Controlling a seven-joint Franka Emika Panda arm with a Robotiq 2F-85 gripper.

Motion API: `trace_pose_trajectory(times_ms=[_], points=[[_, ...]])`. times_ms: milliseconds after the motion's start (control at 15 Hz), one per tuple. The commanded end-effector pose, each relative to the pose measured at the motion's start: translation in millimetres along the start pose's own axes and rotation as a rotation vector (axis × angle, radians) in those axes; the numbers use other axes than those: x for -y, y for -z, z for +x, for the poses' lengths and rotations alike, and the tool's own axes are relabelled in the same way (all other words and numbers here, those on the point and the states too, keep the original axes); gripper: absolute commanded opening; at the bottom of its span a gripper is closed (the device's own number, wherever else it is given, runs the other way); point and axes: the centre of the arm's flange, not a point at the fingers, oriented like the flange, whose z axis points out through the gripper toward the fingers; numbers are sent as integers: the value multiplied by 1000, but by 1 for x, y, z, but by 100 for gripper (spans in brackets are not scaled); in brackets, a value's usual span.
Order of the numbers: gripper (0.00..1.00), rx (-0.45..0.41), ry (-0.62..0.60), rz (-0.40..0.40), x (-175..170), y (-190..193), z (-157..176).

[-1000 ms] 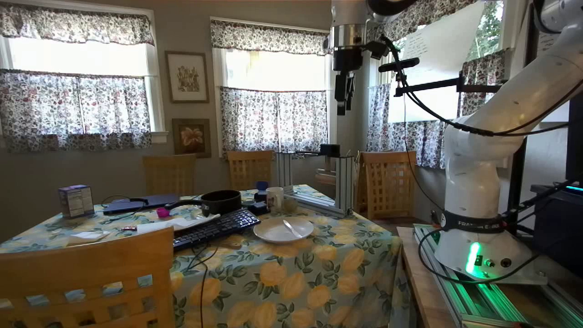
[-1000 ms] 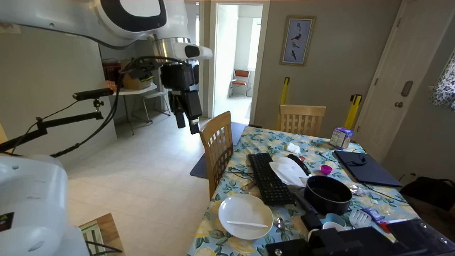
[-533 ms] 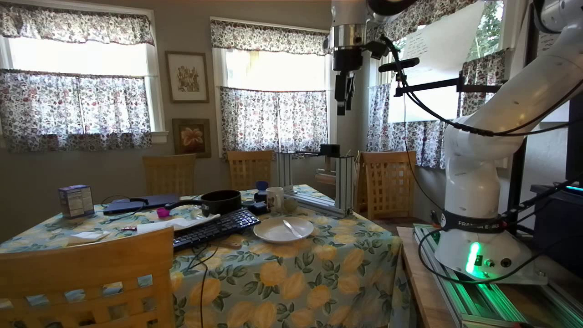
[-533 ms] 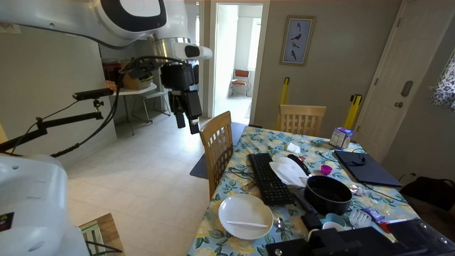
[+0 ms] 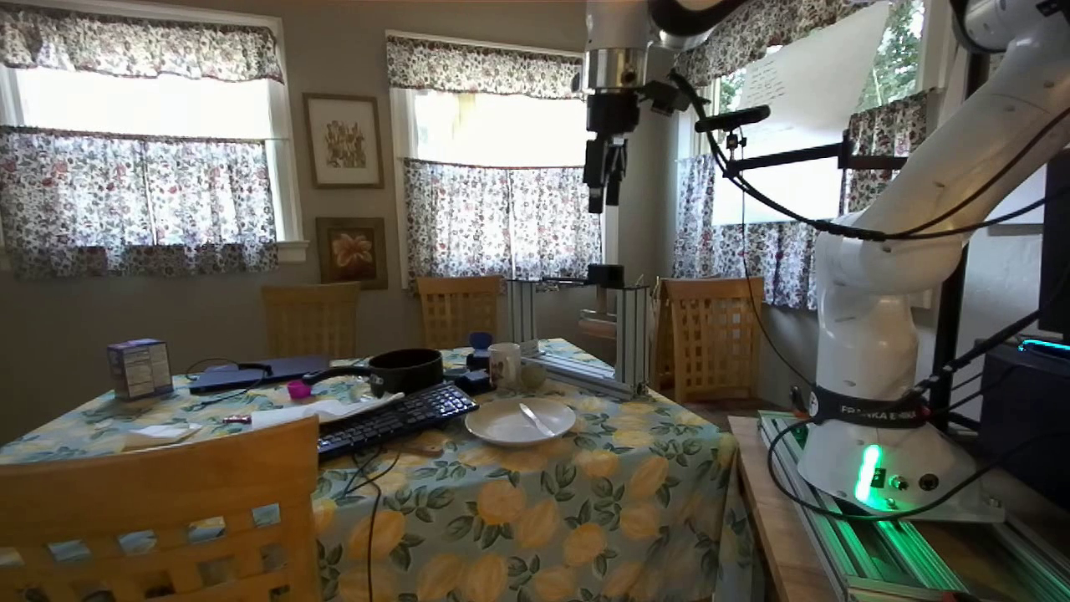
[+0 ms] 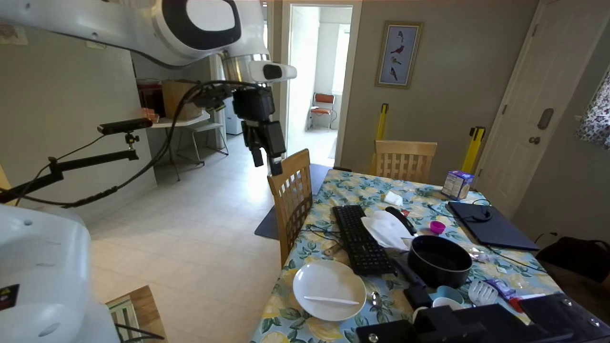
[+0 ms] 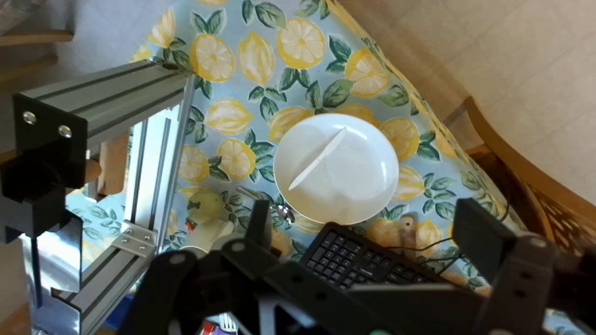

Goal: Move the mug forward slightly

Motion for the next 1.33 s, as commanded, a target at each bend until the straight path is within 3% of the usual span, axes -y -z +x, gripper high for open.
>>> trace_pose_trajectory(times_ms=[0, 267, 333, 533, 867, 1267], points=[[100, 34, -143, 40, 23, -15, 84], [100, 80, -360, 10, 29, -46, 149], [100, 99, -413, 35, 29, -53, 161], [100, 66, -580, 28, 12, -85, 184], [100, 14, -826, 23, -26, -124, 196], [100, -54, -895, -59, -59, -167, 195]])
